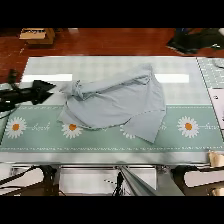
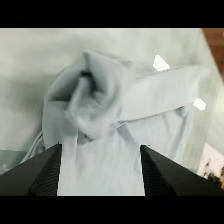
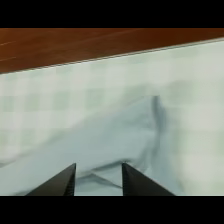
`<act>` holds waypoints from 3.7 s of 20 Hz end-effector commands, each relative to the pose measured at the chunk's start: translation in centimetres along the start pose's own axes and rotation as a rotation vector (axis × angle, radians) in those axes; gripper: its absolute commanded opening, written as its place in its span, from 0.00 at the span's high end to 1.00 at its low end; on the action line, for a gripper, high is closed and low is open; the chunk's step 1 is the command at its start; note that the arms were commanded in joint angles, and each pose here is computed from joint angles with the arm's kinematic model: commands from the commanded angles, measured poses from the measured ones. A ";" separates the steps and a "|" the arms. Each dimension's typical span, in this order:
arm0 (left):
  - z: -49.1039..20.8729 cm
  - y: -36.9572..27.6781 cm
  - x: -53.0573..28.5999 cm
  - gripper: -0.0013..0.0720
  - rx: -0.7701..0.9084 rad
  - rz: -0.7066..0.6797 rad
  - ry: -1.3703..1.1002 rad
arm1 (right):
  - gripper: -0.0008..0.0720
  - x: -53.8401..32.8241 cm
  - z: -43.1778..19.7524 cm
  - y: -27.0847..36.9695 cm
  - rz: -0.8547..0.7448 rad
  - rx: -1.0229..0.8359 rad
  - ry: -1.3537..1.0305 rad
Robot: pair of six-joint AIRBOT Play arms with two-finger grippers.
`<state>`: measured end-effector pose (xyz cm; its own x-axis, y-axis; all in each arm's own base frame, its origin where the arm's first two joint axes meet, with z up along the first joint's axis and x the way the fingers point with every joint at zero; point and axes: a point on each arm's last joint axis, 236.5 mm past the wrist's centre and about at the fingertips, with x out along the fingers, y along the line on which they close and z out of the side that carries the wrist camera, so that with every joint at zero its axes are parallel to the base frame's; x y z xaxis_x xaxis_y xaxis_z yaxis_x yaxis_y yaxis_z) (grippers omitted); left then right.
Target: Fold the shirts.
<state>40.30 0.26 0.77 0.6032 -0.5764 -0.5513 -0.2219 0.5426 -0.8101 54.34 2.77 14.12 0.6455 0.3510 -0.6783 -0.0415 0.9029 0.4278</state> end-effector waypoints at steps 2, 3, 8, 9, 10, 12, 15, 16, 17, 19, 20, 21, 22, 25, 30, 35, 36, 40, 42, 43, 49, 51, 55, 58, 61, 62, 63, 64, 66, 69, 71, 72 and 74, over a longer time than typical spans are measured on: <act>0.3 6.7 -7.9 0.36 -0.111 0.167 0.068 | 0.47 -10.0 -3.4 -11.1 -0.396 -0.089 0.168; -1.2 9.0 -8.9 0.34 -0.121 0.244 0.117 | 0.46 -11.3 -5.2 -13.0 -0.437 -0.082 0.248; -6.4 11.6 -6.3 0.26 -0.126 0.298 0.298 | 0.36 -10.5 -10.0 -14.4 -0.291 0.099 0.353; -7.3 11.4 -5.1 0.26 -0.108 0.290 0.350 | 0.36 -9.9 -10.7 -14.5 -0.284 0.108 0.370; -8.3 11.1 -3.8 0.26 -0.092 0.286 0.403 | 0.36 -9.2 -11.4 -14.4 -0.274 0.114 0.386; -9.9 10.5 -0.9 0.26 -0.062 0.278 0.475 | 0.36 -8.1 -12.6 -14.2 -0.253 0.126 0.406; -10.7 10.3 2.0 0.26 -0.006 0.298 0.498 | 0.36 -7.4 -13.6 -14.0 -0.239 0.132 0.430; -10.6 10.1 2.6 0.26 0.005 0.301 0.493 | 0.36 -7.4 -13.6 -14.2 -0.243 0.125 0.428; -10.6 9.9 3.1 0.27 0.000 0.300 0.486 | 0.36 -7.3 -13.4 -14.2 -0.245 0.123 0.423; -11.2 9.1 3.9 0.27 -0.014 0.273 0.500 | 0.36 -7.2 -13.1 -14.3 -0.248 0.122 0.409; -11.8 9.0 4.4 0.28 -0.028 0.277 0.518 | 0.36 -7.2 -13.1 -14.4 -0.249 0.121 0.405; -12.5 9.0 4.7 0.28 -0.033 0.278 0.543 | 0.36 -7.2 -13.0 -14.4 -0.249 0.122 0.404; -13.4 8.9 5.1 0.39 -0.034 0.278 0.575 | 0.36 -7.2 -13.1 -14.3 -0.249 0.125 0.405; -14.8 8.5 5.5 0.95 -0.017 0.271 0.629 | 0.36 -7.4 -13.6 -14.0 -0.238 0.128 0.431; -14.5 7.9 4.3 0.96 0.009 0.237 0.641 | 0.36 -9.1 -18.5 -16.7 -0.291 0.182 0.591; -13.5 6.4 3.3 0.96 0.093 0.212 0.603 | 0.31 -4.0 -25.2 -14.2 -0.078 0.395 0.626; -13.4 6.1 3.1 0.96 0.115 0.204 0.601 | 0.31 -2.7 -26.1 -13.8 -0.068 0.411 0.613; -13.0 5.3 2.7 0.96 0.141 0.201 0.577 | 0.31 1.2 -29.4 -11.7 -0.055 0.366 0.612; -13.0 5.3 2.7 0.96 0.140 0.200 0.577 | 0.31 2.4 -30.0 -10.9 -0.060 0.341 0.604; -13.0 5.3 2.7 0.96 0.140 0.200 0.577 | 0.31 3.2 -30.0 -10.1 -0.054 0.330 0.586; -11.6 3.3 3.3 0.96 0.134 0.139 0.529 | 0.93 6.4 -29.2 -5.6 -0.003 0.260 0.518; -9.7 0.2 3.3 0.96 0.180 0.062 0.476 | 0.95 5.4 -28.7 -4.0 0.067 0.231 0.551; -3.1 -12.4 -1.7 0.96 0.462 -0.080 0.208 | 0.95 -2.3 -19.8 0.8 0.201 -0.057 0.402; -0.2 -25.2 -11.3 0.96 0.766 -0.123 -0.155 | 0.95 -14.0 -8.4 8.0 0.189 -0.377 -0.027; -1.3 -37.7 -25.6 0.96 1.037 -0.155 -0.690 | 0.95 -32.1 1.4 15.9 0.079 -0.517 -0.691; -3.0 -40.4 -30.1 0.96 1.086 -0.163 -0.843 | 0.95 -38.3 2.6 17.5 0.050 -0.499 -0.889; -4.8 -42.0 -33.5 0.96 1.101 -0.171 -0.941 | 0.95 -43.8 2.6 18.6 0.019 -0.485 -1.037; -7.0 -42.9 -36.2 0.96 1.098 -0.178 -1.004 | 0.95 -47.3 1.9 19.2 -0.013 -0.480 -1.110; -10.7 -43.0 -39.5 0.96 1.080 -0.166 -1.065 | 0.95 -50.8 -0.3 19.1 -0.075 -0.444 -1.138; -13.7 -39.9 -41.0 0.96 1.047 -0.022 -1.056 | 0.95 -52.0 -3.1 15.6 -0.257 -0.379 -1.053; -14.8 -36.7 -40.0 0.96 1.021 0.097 -0.962 | 0.95 -51.4 -5.2 12.8 -0.367 -0.337 -0.945; -15.3 -35.1 -39.0 0.96 1.004 0.144 -0.892 | 0.95 -50.6 -6.1 11.7 -0.404 -0.323 -0.879; -15.7 -32.5 -36.8 0.96 0.977 0.206 -0.754 | 0.95 -47.8 -8.1 9.5 -0.466 -0.344 -0.697</act>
<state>14.51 -6.61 49.00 0.9852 -0.1614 0.0573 0.1638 0.9856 -0.0411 18.41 -1.07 50.64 0.9951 -0.0913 0.0378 0.0922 0.9955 -0.0239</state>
